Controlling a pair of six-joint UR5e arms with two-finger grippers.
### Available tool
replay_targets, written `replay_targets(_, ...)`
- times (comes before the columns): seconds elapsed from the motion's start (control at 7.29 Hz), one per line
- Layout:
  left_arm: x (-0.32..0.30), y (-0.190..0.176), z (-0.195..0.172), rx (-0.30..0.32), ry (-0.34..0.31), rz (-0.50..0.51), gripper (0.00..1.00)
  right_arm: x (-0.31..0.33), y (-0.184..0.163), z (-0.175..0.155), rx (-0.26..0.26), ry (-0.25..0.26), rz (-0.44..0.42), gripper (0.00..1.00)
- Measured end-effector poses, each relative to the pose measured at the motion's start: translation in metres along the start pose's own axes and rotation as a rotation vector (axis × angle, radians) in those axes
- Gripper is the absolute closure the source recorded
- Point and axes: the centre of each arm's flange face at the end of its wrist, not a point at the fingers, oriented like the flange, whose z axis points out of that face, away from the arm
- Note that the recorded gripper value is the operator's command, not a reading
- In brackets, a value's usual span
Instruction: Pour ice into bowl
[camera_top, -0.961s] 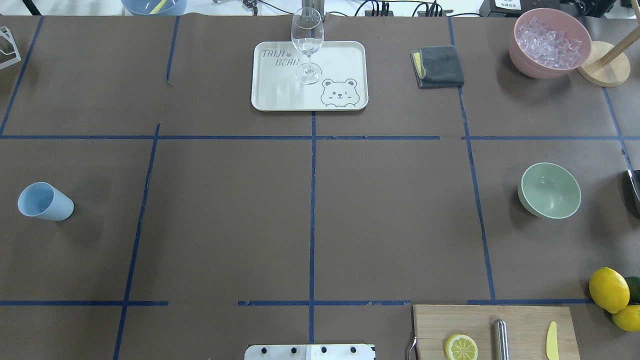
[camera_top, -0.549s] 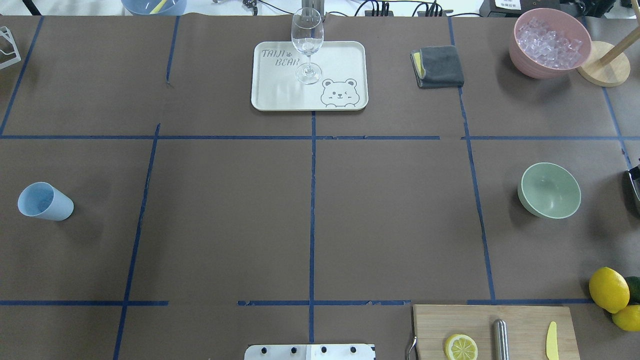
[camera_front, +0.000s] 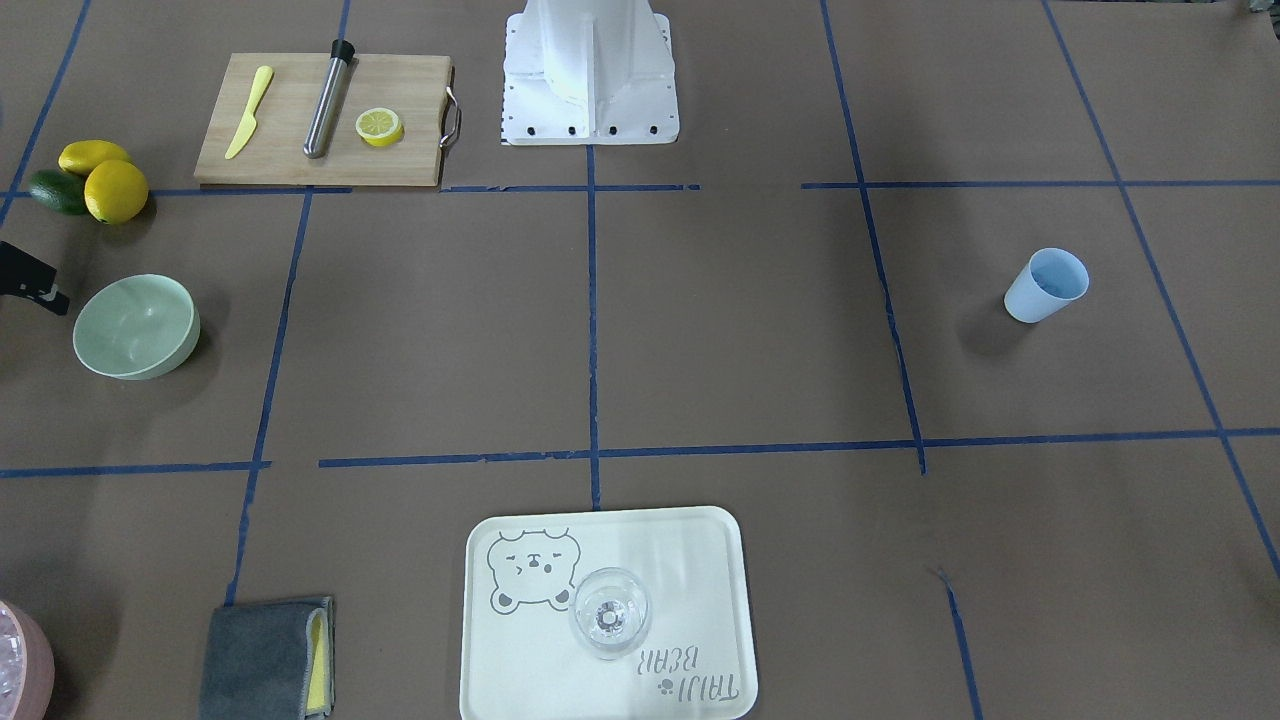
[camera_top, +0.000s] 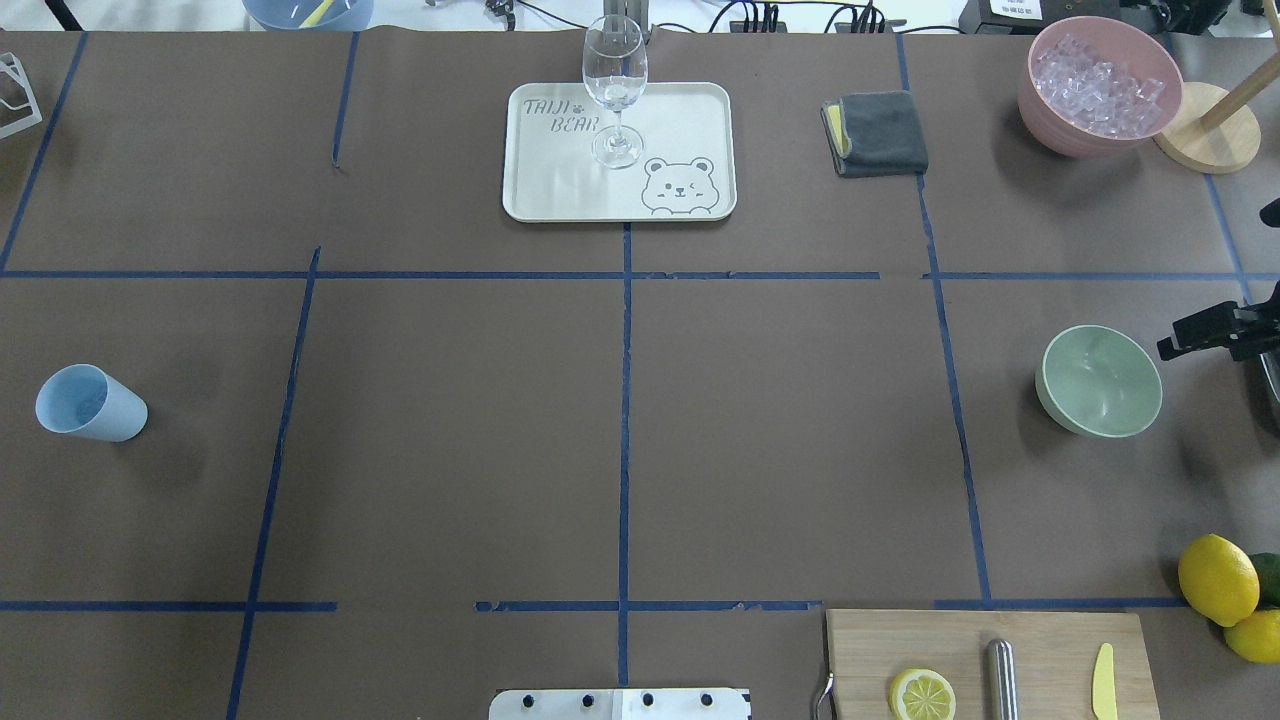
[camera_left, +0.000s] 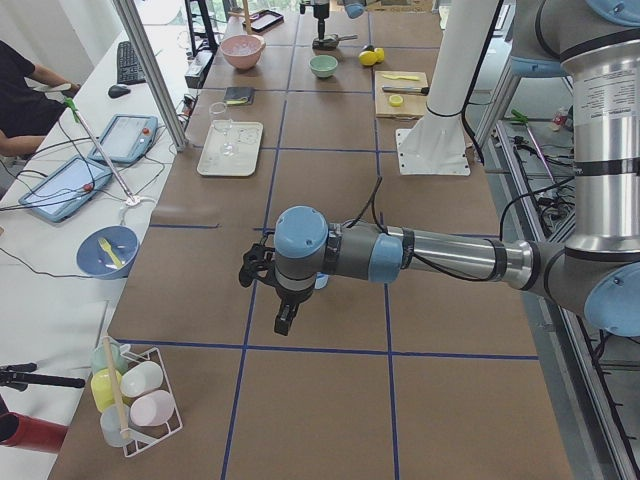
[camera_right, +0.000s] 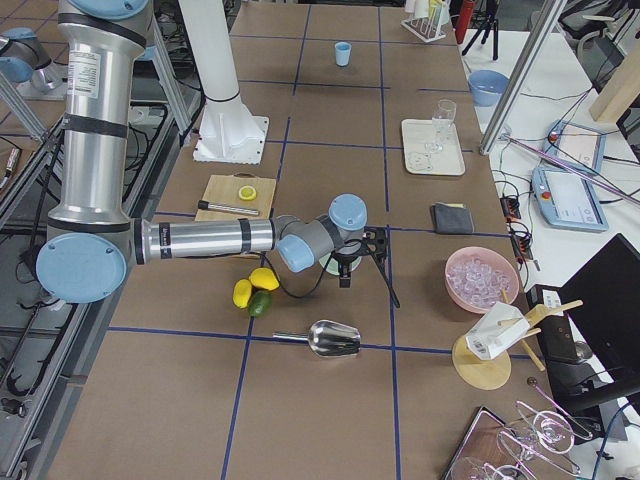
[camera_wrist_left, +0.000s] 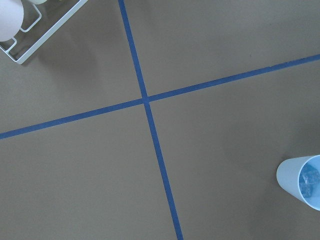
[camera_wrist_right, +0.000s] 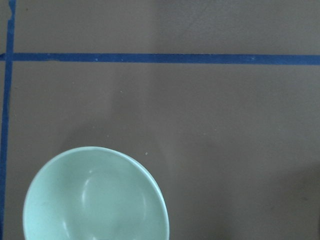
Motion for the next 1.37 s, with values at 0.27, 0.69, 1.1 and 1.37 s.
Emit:
replay_targets(0.27,0.000,0.000,0.000,0.001,0.000,0.000,0.00,-0.013,0.008,0.027,-0.002,0.023,-0.002,0.04)
replay_targets(0.69,0.000,0.000,-0.002,0.004,-0.001,-0.001,0.00,-0.017,0.012,0.051,-0.023,0.048,-0.019,0.47)
replay_targets(1.1,0.000,0.001,-0.002,0.005,-0.001,0.001,0.00,-0.016,0.014,0.057,-0.031,0.056,-0.021,1.00)
replay_targets(1.37,0.000,0.001,-0.002,0.005,-0.002,0.002,0.00,-0.012,0.017,0.056,-0.028,0.055,-0.021,1.00)
